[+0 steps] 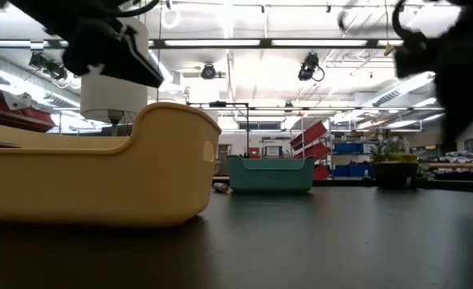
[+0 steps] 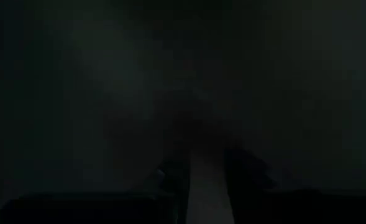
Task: Sort batteries
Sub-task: Put the silver battery into the blue bin
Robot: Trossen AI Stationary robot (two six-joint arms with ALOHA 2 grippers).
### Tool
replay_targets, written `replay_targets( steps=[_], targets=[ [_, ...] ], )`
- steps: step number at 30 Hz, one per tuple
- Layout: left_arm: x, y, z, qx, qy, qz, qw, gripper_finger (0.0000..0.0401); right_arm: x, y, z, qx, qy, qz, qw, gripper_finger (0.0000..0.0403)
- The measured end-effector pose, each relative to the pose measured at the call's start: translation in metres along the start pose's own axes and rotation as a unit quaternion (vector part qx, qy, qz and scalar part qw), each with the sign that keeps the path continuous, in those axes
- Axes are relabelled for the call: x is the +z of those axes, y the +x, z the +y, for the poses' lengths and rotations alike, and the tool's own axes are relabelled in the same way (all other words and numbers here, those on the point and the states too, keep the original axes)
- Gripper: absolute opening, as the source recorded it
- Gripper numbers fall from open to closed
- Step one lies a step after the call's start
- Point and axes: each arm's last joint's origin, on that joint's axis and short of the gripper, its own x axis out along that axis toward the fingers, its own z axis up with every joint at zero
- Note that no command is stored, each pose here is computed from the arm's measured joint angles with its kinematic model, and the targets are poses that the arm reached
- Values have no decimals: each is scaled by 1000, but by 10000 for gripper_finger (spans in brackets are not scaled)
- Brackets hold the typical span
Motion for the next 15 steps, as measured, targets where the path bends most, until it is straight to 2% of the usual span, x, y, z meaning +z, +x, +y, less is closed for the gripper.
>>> replay_targets(
  steps=[4,6,10,15],
  targets=[
    [-8,16,16,-26,9,-44,999,101,-17,1,-15,-30,48,146,988,85],
    [-11,22,24,-38,10,-61,997,99,-25,0,-20,-41,56,185,980,85],
    [-13,30,38,-57,-2,-73,996,99,-34,-7,-27,-28,73,199,977,84],
    [-17,36,46,-71,-8,-68,995,99,-34,-16,-33,-12,105,161,981,72]
  ],
)
